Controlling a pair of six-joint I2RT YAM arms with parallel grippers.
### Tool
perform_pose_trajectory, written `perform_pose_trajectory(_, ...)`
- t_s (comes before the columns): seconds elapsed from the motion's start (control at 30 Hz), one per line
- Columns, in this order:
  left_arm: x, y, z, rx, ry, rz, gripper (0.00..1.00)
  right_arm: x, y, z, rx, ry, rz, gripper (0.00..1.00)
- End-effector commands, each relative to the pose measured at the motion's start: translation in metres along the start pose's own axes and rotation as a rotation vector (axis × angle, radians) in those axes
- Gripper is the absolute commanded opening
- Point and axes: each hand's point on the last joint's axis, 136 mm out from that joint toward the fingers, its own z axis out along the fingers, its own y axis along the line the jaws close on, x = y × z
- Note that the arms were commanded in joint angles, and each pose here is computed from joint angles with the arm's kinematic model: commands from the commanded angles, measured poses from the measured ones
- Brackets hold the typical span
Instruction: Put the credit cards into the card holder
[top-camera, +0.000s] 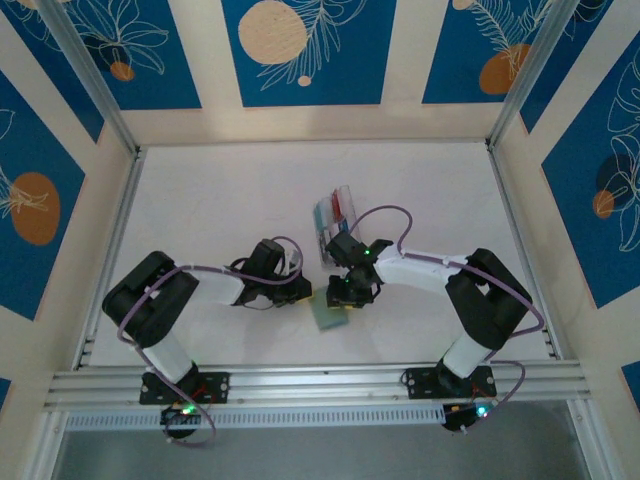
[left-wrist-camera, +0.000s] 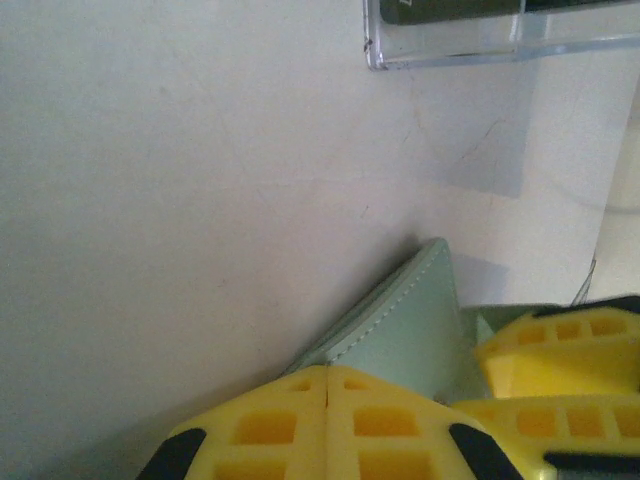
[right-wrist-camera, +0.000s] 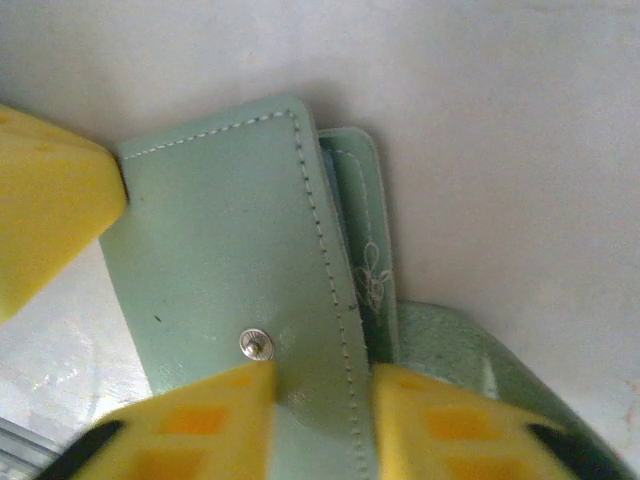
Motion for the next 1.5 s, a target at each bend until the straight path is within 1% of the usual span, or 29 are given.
perform_pose_trajectory(0.0,0.026,0.049,0.009,-0.167,0.064,-0.062,0.00,-0.002,0.016,-0.014,-0.050,-0.030,-0.033,0.15)
perform_pose_trajectory(0.07,0.025,0.044,0.009,-0.161,0.066,-0.050,0.00,-0.003,0.013,-0.022,-0.029,-0.051,-0.036,0.01)
perform_pose_trajectory(0.1,0.024,0.041,0.008,-0.153,0.066,-0.043,0.00,-0.004,0.011,-0.025,-0.018,-0.063,-0.038,0.00)
perform_pose_trajectory(0.13,0.023,0.036,0.007,-0.143,0.069,-0.034,0.00,-0.004,0.008,-0.029,-0.001,-0.073,-0.039,0.00)
perform_pose_trajectory(0.2,0.020,0.026,0.004,-0.124,0.067,-0.016,0.09,-0.005,-0.001,-0.036,0.052,-0.095,-0.036,0.00)
perform_pose_trajectory(0.27,0.017,0.016,-0.001,-0.110,0.060,0.003,0.21,-0.004,-0.016,-0.044,0.142,-0.113,-0.025,0.00)
perform_pose_trajectory(0.33,0.015,0.007,-0.006,-0.098,0.056,0.015,0.27,-0.002,-0.028,-0.051,0.234,-0.131,-0.027,0.00)
perform_pose_trajectory(0.43,0.015,0.001,-0.010,-0.084,0.057,0.013,0.36,0.001,-0.035,-0.057,0.327,-0.151,-0.032,0.00)
perform_pose_trajectory(0.53,0.015,0.000,-0.016,-0.079,0.044,-0.001,0.38,0.003,-0.039,-0.065,0.437,-0.190,-0.028,0.00)
perform_pose_trajectory(0.6,0.016,0.006,-0.020,-0.097,0.034,-0.020,0.40,0.004,-0.039,-0.070,0.490,-0.218,-0.024,0.00)
perform_pose_trajectory(0.73,0.016,0.020,-0.032,-0.136,0.012,-0.062,0.39,0.004,-0.019,-0.065,0.537,-0.247,-0.075,0.00)
perform_pose_trajectory(0.9,0.015,0.035,-0.054,-0.231,-0.026,-0.086,0.35,0.004,0.021,-0.041,0.492,-0.212,-0.166,0.00)
perform_pose_trajectory(0.97,0.015,0.041,-0.062,-0.258,-0.042,-0.101,0.31,0.004,0.033,-0.034,0.474,-0.200,-0.189,0.00)
perform_pose_trajectory(1.03,0.015,0.048,-0.068,-0.276,-0.053,-0.132,0.25,0.003,0.040,-0.028,0.487,-0.200,-0.201,0.01)
perform_pose_trajectory(1.13,0.017,0.055,-0.072,-0.274,-0.052,-0.164,0.18,-0.001,0.031,-0.035,0.596,-0.235,-0.179,0.00)
perform_pose_trajectory(1.2,0.017,0.055,-0.071,-0.264,-0.049,-0.168,0.17,-0.002,0.018,-0.042,0.660,-0.255,-0.154,0.00)
perform_pose_trajectory(1.33,0.017,0.055,-0.071,-0.262,-0.047,-0.158,0.17,-0.005,-0.019,-0.074,0.800,-0.312,-0.073,0.00)
perform_pose_trajectory(1.47,0.016,0.057,-0.069,-0.270,-0.039,-0.154,0.16,-0.004,-0.036,-0.103,0.915,-0.358,-0.044,0.00)
